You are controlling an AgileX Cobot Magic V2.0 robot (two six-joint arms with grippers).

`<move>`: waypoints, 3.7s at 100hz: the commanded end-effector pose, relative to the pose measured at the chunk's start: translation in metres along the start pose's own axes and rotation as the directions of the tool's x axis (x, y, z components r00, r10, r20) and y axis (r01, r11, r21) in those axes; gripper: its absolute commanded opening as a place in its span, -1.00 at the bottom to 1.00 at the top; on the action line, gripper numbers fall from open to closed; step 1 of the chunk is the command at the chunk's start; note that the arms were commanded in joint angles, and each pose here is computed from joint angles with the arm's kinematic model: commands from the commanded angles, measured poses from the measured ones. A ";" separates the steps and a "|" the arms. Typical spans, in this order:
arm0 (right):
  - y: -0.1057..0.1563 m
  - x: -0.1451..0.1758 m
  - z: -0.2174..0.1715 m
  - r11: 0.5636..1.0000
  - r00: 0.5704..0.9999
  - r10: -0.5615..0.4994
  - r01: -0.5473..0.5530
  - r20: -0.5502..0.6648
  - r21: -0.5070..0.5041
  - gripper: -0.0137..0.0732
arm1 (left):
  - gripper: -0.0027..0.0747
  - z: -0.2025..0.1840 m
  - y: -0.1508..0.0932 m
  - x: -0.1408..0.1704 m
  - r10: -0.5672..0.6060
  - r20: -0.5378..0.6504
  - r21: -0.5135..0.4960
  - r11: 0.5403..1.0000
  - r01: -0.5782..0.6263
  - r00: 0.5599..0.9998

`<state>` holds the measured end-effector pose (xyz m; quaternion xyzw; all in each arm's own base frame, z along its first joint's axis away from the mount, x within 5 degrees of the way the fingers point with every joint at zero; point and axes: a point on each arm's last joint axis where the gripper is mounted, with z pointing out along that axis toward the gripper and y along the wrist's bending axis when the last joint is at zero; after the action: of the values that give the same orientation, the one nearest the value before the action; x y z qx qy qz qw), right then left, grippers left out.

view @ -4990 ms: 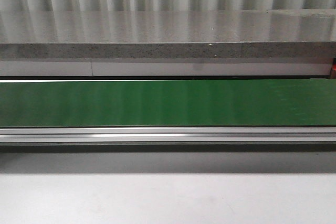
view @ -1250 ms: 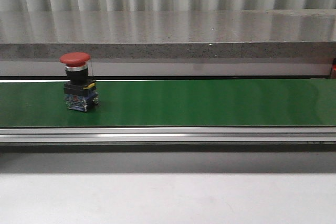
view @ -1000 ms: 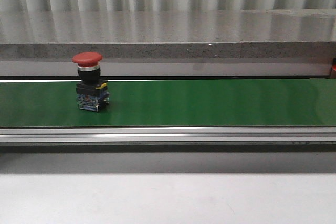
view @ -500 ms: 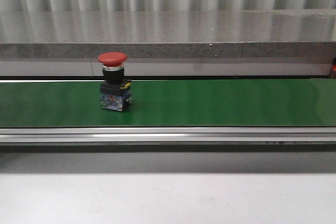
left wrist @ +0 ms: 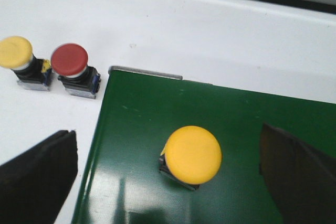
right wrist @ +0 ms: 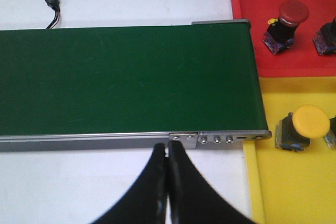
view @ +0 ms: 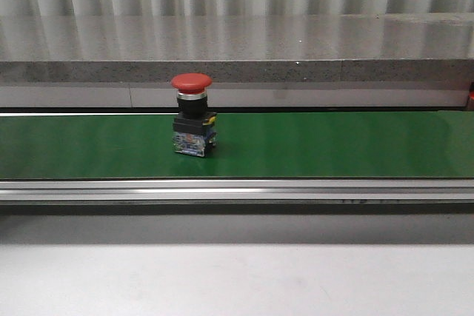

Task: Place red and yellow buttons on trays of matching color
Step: 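Set the yellow button on the green belt and open the left gripper, then lower the right gripper onto the red button at the belt's end and grasp, then lower the red button into the red tray and open the right gripper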

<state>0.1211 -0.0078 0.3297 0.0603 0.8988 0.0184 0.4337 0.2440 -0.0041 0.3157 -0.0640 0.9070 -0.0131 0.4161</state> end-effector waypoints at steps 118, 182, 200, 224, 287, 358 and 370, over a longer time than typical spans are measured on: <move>0.001 -0.008 -0.006 1.000 0.999 -0.003 0.003 0.053 -0.007 -0.10 | -0.98 -0.103 0.018 0.091 0.024 0.275 0.051 0.998 -0.039 0.961; 0.051 -0.034 0.051 0.922 0.977 -0.209 0.186 -0.033 -0.339 0.73 | -0.98 -0.103 0.018 0.091 0.024 0.275 0.051 0.998 -0.039 0.961; 0.080 -0.041 0.088 0.872 0.945 -0.324 0.279 -0.047 -0.402 0.73 | -0.98 -0.103 0.018 0.091 0.024 0.275 0.051 0.998 -0.039 0.961; 0.112 -0.047 0.129 0.835 0.918 -0.391 0.325 -0.064 -0.444 0.73 | -0.98 -0.103 0.018 0.091 0.024 0.275 0.051 0.998 -0.039 0.961; 0.124 -0.062 0.175 0.844 0.912 -0.405 0.346 -0.065 -0.410 -0.40 | -0.98 -0.103 0.018 0.091 0.024 0.275 0.051 0.998 -0.039 0.961; -0.110 -0.198 0.130 0.984 0.976 0.136 -0.152 0.170 0.087 -0.40 | -0.98 -0.103 0.018 0.091 0.024 0.275 0.051 0.998 -0.039 0.961; -0.125 -0.199 0.158 0.980 0.976 0.157 -0.174 0.153 0.100 -0.40 | -0.98 -0.103 0.018 0.091 0.024 0.275 0.051 0.998 -0.039 0.961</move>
<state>0.3476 -0.1520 0.3582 0.1474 0.8847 0.0052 0.4421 0.1032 0.0006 0.2992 -0.0462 0.8641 -0.0168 0.5009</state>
